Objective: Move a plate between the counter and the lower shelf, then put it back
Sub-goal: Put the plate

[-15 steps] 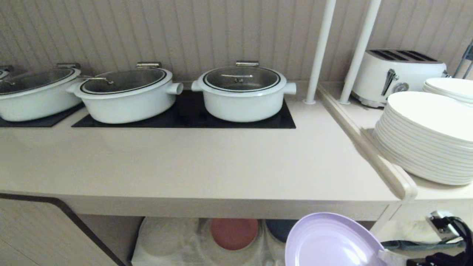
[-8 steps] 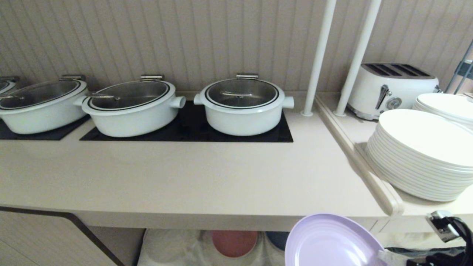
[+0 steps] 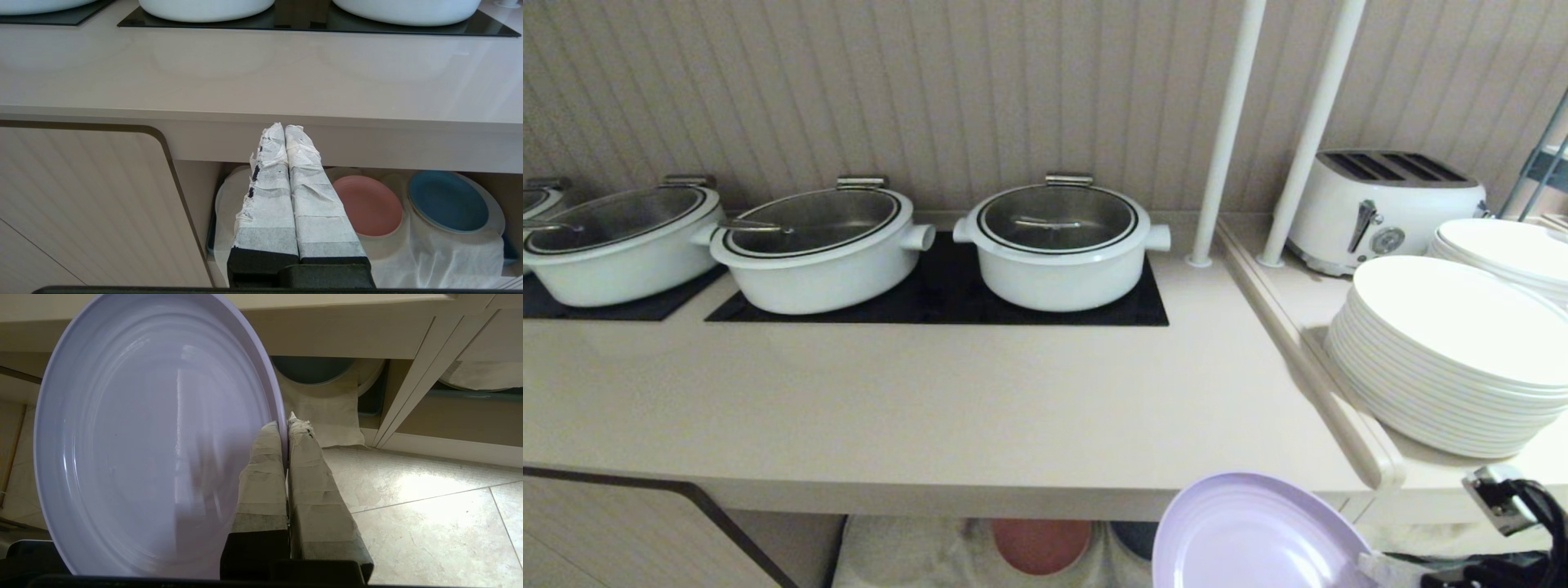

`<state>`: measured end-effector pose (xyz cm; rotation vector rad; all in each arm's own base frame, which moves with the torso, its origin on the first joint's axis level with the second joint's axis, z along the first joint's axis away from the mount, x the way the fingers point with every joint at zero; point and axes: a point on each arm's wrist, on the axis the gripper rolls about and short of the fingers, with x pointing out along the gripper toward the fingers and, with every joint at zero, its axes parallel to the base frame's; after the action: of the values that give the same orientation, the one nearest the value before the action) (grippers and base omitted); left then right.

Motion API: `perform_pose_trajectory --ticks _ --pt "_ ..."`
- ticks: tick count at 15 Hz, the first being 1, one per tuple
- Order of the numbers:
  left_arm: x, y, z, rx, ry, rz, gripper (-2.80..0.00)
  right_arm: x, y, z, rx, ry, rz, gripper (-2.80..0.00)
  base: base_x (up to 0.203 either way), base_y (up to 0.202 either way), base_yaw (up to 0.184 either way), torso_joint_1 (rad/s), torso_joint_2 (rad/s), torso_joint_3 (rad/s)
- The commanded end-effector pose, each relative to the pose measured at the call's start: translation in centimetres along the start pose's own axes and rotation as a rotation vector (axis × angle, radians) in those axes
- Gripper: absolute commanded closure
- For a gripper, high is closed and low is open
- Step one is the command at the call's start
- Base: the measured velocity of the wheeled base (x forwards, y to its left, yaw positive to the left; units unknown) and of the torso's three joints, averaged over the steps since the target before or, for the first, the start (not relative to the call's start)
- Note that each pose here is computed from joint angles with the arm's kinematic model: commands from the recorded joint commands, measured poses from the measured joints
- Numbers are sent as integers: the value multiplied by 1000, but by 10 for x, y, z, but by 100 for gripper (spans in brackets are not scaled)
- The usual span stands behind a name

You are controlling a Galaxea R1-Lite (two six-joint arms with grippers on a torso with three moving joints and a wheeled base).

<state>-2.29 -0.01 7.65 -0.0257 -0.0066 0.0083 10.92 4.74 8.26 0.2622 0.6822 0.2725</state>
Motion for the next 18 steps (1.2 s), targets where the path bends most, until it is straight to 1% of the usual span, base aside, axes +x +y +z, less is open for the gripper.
perform_pose_trajectory --ticks 1,5,7,11,13,18 --pt "0 0 0 0 0 1 0 0 0 0 3 -3 1 0 0 0 0 0 0 0" --pt "0 0 0 0 0 1 0 1 2 6 11 -48 21 0 0 0 0 0 0 0" --pt "0 0 0 0 0 1 0 2 4 8 2 -72 30 0 0 0 0 0 0 0" --pt "0 0 0 0 0 1 0 9 5 12 -3 -63 26 0 0 0 0 0 0 0" --pt "0 0 0 0 0 1 0 12 9 22 -1 -77 34 0 0 0 0 0 0 0" --pt "0 0 0 0 0 1 0 24 21 54 4 -36 17 0 0 0 0 0 0 0"
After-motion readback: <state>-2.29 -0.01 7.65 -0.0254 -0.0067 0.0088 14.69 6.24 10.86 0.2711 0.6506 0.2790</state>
